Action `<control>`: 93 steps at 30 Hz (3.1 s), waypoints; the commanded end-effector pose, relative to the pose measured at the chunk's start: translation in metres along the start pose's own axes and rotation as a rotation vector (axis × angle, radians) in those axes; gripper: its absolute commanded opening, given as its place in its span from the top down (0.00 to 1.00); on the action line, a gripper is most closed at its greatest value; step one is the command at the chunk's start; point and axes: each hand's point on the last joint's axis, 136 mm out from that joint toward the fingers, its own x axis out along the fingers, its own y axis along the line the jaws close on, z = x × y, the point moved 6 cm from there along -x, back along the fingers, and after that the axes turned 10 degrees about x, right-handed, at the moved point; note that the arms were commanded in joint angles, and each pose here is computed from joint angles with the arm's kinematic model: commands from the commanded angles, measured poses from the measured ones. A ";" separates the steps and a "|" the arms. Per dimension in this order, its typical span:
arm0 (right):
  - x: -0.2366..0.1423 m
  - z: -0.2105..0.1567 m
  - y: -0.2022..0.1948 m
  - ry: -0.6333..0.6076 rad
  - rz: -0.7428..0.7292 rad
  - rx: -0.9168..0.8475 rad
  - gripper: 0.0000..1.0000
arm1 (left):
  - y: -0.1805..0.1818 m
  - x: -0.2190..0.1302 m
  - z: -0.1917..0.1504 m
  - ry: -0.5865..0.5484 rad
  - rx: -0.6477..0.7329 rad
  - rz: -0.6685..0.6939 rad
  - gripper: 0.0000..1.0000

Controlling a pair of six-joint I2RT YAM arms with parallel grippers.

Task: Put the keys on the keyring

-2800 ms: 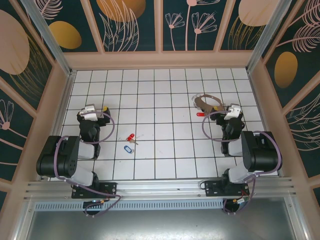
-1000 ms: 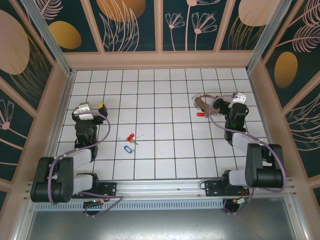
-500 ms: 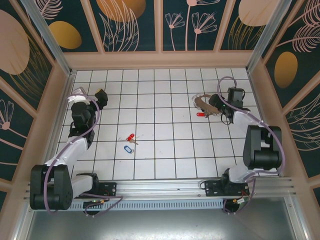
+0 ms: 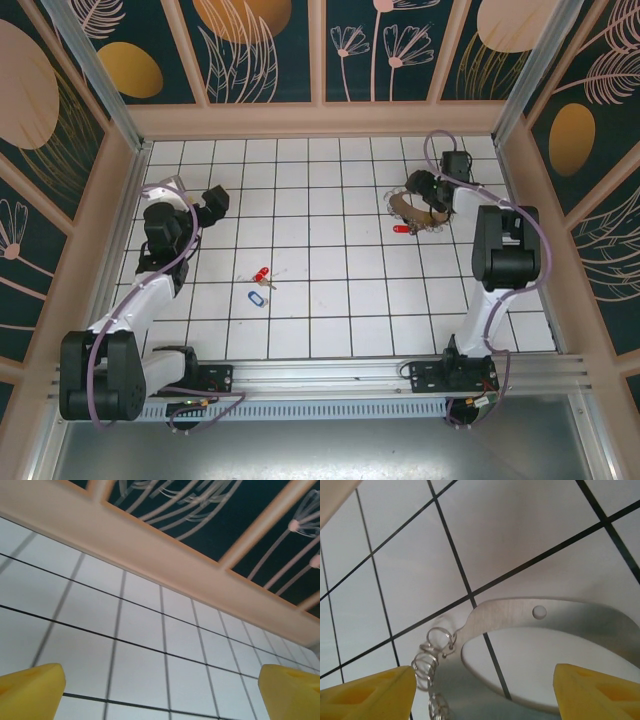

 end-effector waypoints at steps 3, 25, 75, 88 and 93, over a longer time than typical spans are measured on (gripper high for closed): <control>0.017 0.007 0.011 0.043 0.007 0.040 0.28 | -0.041 0.021 -0.007 0.112 -0.089 -0.302 0.01; 0.058 -0.005 0.031 0.155 -0.006 -0.019 0.34 | -0.154 0.103 -0.061 0.324 0.008 -0.429 0.01; -0.080 -0.105 0.014 0.138 0.154 0.016 0.39 | -0.166 0.101 -0.089 0.425 -0.021 -0.577 0.17; -0.054 -0.116 -0.029 0.193 -0.002 0.067 0.44 | -0.213 0.128 -0.140 0.624 0.020 -0.643 0.20; -0.046 -0.120 -0.027 0.230 0.030 0.060 0.45 | -0.216 0.134 -0.157 0.671 0.019 -0.634 0.21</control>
